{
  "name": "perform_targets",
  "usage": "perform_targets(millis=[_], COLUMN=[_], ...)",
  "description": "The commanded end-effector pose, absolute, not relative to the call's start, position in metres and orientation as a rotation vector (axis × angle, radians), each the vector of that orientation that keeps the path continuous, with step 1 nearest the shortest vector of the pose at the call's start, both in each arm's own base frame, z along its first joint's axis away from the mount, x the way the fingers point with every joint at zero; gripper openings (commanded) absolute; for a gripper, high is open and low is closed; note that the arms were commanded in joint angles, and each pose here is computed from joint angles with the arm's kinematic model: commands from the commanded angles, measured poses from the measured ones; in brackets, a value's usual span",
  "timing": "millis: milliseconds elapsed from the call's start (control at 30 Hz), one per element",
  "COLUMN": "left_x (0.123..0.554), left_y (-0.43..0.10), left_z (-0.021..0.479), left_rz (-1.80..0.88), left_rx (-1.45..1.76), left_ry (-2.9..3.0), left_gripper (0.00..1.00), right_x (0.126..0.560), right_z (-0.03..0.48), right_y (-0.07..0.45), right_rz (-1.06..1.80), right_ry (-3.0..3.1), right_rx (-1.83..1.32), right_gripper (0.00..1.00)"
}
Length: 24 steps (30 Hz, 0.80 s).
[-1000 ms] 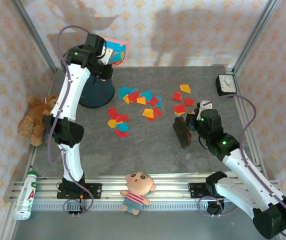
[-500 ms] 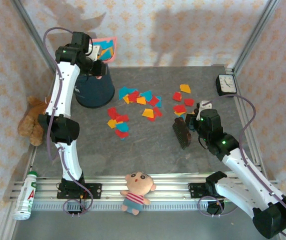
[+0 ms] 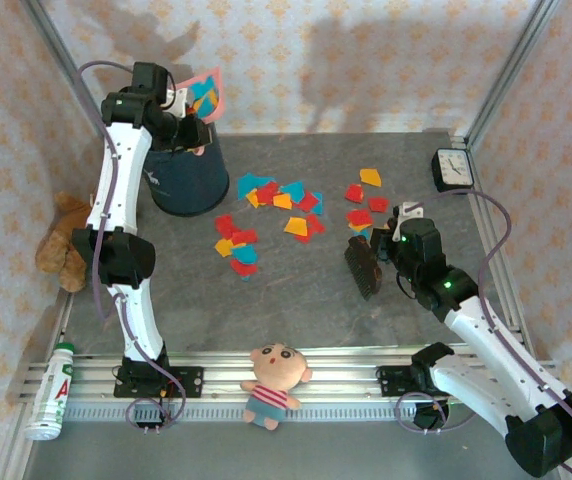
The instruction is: Sweep away the paper scraps from the table
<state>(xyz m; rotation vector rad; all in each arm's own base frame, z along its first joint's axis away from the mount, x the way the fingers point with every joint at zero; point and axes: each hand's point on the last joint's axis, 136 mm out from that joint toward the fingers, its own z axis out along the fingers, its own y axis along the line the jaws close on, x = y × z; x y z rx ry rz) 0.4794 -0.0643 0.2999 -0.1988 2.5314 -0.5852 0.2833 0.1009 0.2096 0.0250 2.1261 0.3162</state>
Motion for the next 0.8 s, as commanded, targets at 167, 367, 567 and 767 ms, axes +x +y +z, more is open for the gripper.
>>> perform_targets(millis=[167,367,567,767], left_x=[0.490,0.496,0.497,0.492], left_y=[-0.078,-0.078,-0.079,-0.082], left_z=[0.317,0.326,0.330,0.348], left_rz=[-0.785,-0.876,-0.924,-1.000], left_rx=[-0.279,-0.351,-0.381,-0.406], left_ry=[2.425,2.348,2.313,2.247], left_gripper=[0.00,0.00,0.00,0.00], right_x=[0.286,0.284,0.283,0.283], right_z=[0.227,0.225,0.224,0.223], right_y=[0.104,0.103,0.102,0.102], right_rz=[0.353,0.348,0.348,0.347], right_ry=[2.079,2.083,2.085,2.084], right_rx=[0.044,0.047,0.048,0.049], right_gripper=[0.00,0.00,0.00,0.00])
